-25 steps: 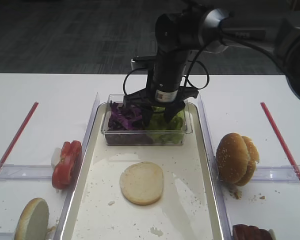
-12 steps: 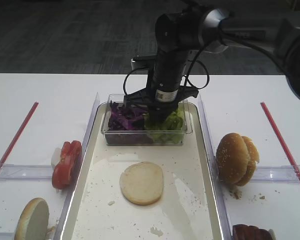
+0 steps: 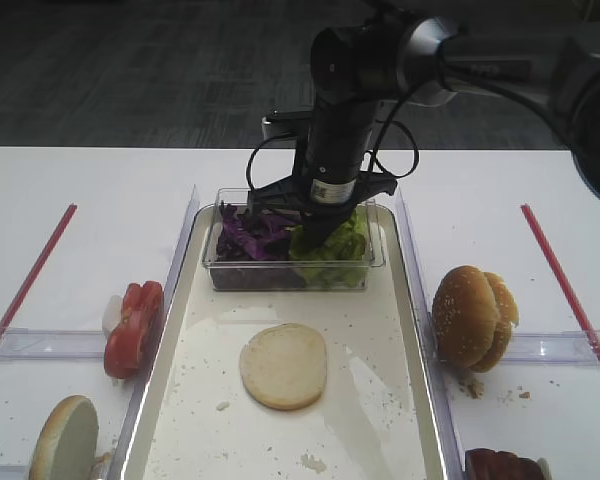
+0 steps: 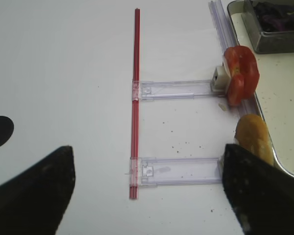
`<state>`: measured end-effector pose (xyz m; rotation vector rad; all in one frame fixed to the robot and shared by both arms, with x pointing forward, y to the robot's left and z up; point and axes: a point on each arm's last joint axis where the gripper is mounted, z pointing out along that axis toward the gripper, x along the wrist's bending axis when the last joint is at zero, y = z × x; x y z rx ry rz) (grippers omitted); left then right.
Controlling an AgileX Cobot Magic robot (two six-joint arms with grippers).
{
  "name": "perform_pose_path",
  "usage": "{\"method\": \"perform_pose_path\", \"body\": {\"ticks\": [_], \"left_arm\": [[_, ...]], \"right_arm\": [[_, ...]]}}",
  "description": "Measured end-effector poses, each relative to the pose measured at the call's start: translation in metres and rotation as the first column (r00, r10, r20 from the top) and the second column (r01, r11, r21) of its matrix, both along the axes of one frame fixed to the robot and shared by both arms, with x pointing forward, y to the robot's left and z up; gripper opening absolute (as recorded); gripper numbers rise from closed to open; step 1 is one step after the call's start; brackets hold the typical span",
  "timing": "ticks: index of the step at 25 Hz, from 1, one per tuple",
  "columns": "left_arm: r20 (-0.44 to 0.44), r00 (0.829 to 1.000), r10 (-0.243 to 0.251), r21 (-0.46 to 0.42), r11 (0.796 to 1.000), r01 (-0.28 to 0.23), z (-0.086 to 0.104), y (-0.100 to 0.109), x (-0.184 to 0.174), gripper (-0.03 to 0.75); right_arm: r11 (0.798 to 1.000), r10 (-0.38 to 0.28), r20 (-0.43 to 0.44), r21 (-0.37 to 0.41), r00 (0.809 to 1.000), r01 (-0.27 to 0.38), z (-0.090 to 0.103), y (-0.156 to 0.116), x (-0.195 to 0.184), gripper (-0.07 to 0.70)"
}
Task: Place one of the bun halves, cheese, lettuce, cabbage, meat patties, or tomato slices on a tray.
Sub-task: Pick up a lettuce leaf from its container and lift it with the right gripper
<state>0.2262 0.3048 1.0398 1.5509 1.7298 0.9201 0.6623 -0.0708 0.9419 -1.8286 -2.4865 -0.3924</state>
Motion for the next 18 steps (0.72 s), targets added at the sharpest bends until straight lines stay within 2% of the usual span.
{"method": "perform_pose_path", "body": {"ticks": [3,13,18], "left_arm": [[0.0,1.0,0.0,0.0,1.0,0.0,0.0,0.0,0.0,0.564],[0.0,1.0,0.0,0.0,1.0,0.0,0.0,0.0,0.0,0.564],[0.0,1.0,0.0,0.0,1.0,0.0,0.0,0.0,0.0,0.564]], "right_arm": [[1.0,0.0,0.01,0.005,1.0,0.0,0.005,0.0,0.0,0.045],[0.999,0.006,0.067,0.035,0.998,-0.008,0.056,-0.005,-0.011,0.045],[0.999,0.008,0.086,0.045,0.996,-0.012,0.075,-0.008,-0.017,0.045]]}}
